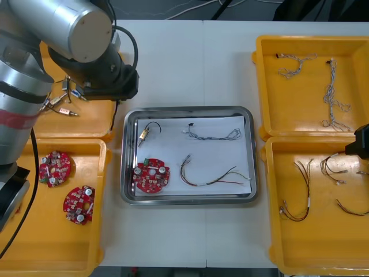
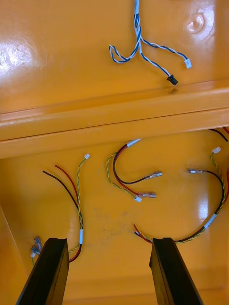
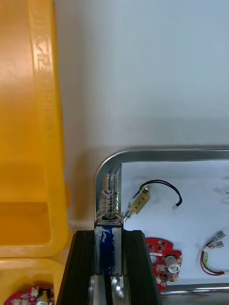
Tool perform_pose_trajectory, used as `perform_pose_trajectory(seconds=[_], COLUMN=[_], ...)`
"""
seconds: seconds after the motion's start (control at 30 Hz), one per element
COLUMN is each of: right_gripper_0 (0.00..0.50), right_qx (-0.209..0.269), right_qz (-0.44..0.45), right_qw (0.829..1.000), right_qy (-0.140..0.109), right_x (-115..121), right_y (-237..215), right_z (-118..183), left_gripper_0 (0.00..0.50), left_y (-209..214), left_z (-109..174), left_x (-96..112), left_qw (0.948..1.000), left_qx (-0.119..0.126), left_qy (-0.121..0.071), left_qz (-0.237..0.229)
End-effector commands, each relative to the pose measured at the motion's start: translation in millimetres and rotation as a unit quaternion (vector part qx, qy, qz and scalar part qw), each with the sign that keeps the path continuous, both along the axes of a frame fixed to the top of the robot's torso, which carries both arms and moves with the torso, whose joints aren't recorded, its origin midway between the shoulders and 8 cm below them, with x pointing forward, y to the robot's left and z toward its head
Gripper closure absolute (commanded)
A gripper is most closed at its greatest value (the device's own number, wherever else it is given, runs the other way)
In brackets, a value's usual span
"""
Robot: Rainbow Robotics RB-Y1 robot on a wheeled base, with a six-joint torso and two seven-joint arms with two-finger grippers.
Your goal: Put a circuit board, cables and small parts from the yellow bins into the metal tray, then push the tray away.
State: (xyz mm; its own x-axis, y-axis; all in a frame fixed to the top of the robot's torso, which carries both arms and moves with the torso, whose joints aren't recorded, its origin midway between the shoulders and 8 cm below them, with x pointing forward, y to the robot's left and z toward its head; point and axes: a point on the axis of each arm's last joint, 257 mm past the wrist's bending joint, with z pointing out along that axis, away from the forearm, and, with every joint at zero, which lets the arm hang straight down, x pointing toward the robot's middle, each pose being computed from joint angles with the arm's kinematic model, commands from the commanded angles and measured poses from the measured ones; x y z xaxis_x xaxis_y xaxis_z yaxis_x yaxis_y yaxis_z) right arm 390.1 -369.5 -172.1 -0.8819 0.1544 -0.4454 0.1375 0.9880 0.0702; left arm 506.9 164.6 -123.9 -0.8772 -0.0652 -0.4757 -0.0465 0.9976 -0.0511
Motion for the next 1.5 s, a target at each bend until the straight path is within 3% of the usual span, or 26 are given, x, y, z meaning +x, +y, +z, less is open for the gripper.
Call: perform_pose_trajectory(seconds=[0.03,0.6,0.8,1.03,1.23,1.5], right_gripper_0=[0.0,0.0,0.0,0.0,0.0,0.0], right_qx=[-0.008,-0.008,-0.008,-0.008,-0.008,-0.008], right_qz=[-0.024,-0.024,-0.024,-0.024,-0.024,-0.024], right_qw=[1.0,1.0,1.0,1.0,1.0,1.0], right_qy=[-0.016,-0.016,-0.016,-0.016,-0.016,-0.016], right_x=[-2,-2,-2,-2,-2,-2], right_y=[-14,-14,-14,-14,-14,-14], right_z=[16,16,16,16,16,16], left_gripper_0=[0.5,0.5,0.5,0.5,0.5,0.5], left_y=[-29,-64,-79,-86,-99,-102], left_z=[-16,-53,-67,-81,-91,-107], left_x=[-15,-21,-19,-20,-21,-21], left_qw=[0.9999,0.9992,0.9984,0.998,0.9971,0.997], left_qx=[-0.008,0.001,-0.004,-0.003,-0.017,-0.012], left_qy=[0.008,-0.006,-0.023,-0.027,-0.037,-0.042], left_qz=[-0.006,-0.04,-0.051,-0.057,-0.065,-0.064])
